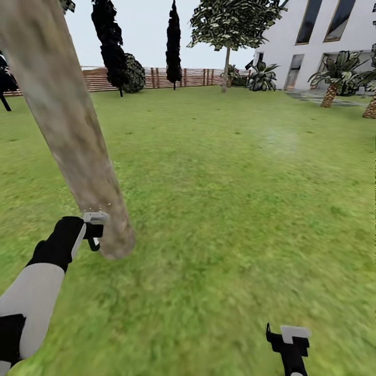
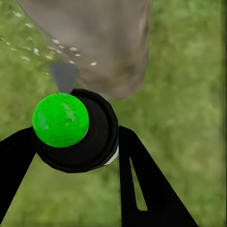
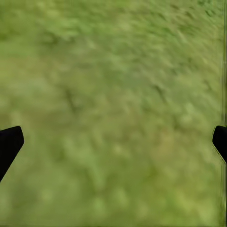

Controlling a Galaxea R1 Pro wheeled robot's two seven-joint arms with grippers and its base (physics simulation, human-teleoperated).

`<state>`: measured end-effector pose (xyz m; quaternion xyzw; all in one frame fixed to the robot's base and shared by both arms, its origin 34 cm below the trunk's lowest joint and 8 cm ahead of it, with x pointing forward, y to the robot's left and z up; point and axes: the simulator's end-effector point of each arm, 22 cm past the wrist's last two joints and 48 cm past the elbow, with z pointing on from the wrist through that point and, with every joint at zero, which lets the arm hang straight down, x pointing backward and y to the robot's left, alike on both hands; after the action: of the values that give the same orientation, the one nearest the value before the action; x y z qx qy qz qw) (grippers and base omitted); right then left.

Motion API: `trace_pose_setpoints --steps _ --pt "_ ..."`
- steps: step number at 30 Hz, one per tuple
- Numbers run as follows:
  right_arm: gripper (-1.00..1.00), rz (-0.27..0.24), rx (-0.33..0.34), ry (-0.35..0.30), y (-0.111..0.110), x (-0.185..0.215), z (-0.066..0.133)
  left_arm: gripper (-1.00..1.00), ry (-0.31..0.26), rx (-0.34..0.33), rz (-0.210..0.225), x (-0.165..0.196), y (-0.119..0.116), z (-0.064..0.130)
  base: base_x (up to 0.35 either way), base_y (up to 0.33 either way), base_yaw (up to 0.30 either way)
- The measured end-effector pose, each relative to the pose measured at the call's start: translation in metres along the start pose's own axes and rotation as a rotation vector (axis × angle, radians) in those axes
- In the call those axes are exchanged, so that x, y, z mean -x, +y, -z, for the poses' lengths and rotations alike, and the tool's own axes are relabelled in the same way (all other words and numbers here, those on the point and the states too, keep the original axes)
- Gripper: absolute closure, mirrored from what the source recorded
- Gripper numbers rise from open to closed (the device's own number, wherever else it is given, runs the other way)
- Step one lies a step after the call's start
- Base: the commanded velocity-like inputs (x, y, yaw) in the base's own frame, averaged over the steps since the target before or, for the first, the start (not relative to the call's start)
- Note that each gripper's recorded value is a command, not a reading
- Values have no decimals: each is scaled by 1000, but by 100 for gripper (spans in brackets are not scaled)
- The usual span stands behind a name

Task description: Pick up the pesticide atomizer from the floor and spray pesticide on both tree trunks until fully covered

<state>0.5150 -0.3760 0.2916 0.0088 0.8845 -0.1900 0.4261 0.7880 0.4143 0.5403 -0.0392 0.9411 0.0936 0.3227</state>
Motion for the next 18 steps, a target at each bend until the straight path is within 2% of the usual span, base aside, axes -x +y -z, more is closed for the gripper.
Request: trace_pose_setpoints --steps 8,11,14,18 --pt "-100 0 -1 0 0 0 0 100 -1 10 -2 1 4 0 27 -268 2" --pt "-100 1 -1 1 0 0 0 100 7 16 -4 -5 7 -1 227 -185 192" --pt "-100 1 -1 1 0 0 0 100 15 37 -1 -13 20 -4 239 -176 268" --pt "-100 1 -1 1 0 0 0 100 67 43 -7 -51 25 -13 231 -183 188"
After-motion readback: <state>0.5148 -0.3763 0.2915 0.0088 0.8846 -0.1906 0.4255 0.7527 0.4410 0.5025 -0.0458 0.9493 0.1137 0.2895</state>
